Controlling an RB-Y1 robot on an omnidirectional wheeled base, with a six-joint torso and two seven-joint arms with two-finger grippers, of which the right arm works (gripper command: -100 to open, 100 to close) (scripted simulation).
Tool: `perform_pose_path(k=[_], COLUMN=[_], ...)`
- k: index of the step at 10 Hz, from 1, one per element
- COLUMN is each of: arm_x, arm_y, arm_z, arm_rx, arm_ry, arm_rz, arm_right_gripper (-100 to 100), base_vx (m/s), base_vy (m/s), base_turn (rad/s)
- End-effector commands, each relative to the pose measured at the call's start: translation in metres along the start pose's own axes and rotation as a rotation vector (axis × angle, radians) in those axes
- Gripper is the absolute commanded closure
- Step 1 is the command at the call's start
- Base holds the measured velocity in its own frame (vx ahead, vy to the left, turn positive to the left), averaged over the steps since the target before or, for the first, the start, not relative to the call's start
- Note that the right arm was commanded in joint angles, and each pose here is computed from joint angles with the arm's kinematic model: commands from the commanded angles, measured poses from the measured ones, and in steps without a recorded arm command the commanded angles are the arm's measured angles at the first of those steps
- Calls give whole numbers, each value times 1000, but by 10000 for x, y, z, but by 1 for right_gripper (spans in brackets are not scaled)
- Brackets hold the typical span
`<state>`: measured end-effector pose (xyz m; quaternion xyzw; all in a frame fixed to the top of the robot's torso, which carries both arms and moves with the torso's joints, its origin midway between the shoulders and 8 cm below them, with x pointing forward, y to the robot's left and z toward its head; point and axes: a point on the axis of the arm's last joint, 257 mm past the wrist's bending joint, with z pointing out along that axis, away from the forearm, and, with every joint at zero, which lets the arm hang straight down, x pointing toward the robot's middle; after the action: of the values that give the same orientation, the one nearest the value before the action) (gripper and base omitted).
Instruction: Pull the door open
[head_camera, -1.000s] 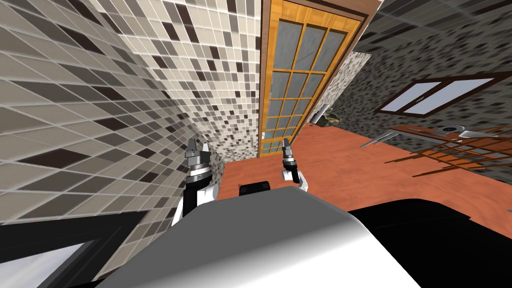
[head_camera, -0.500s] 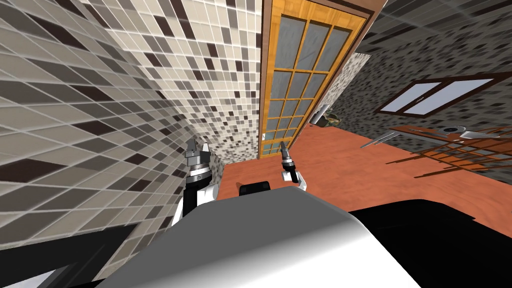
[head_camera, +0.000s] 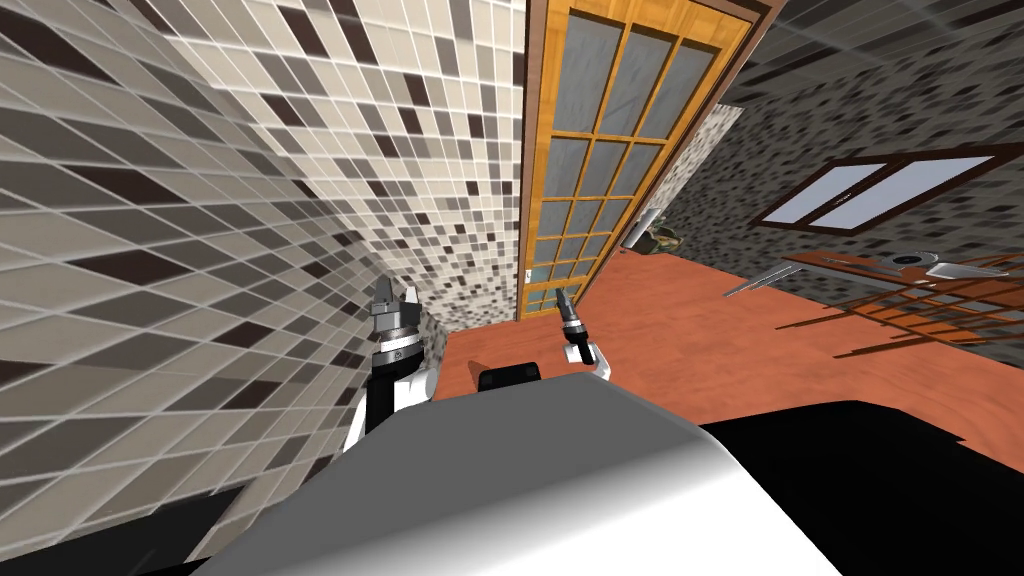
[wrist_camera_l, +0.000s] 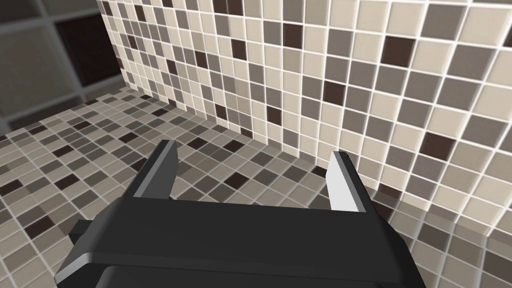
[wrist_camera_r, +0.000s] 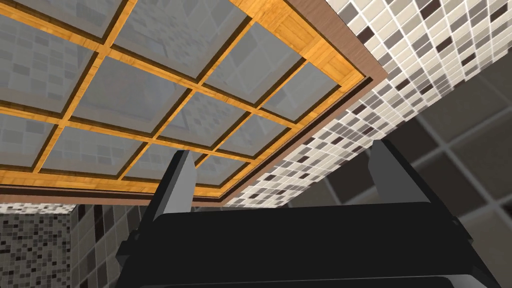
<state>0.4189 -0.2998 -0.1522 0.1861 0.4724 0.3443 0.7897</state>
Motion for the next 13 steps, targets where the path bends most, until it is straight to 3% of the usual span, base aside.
perform_pose_path(k=[1,7,13], arm_x=[78,397,584], arm_y=[-108,-535,-780], arm_z=[-33,-226,-368], arm_rx=[10,62,87], arm_ry=[20,114,176], arm_rz=[-52,-225,-332], arm_right_gripper=[-100,-100,-100], base_vx=[102,99,63], base_vy=[23,8,4], base_turn=[-14,-15,-9])
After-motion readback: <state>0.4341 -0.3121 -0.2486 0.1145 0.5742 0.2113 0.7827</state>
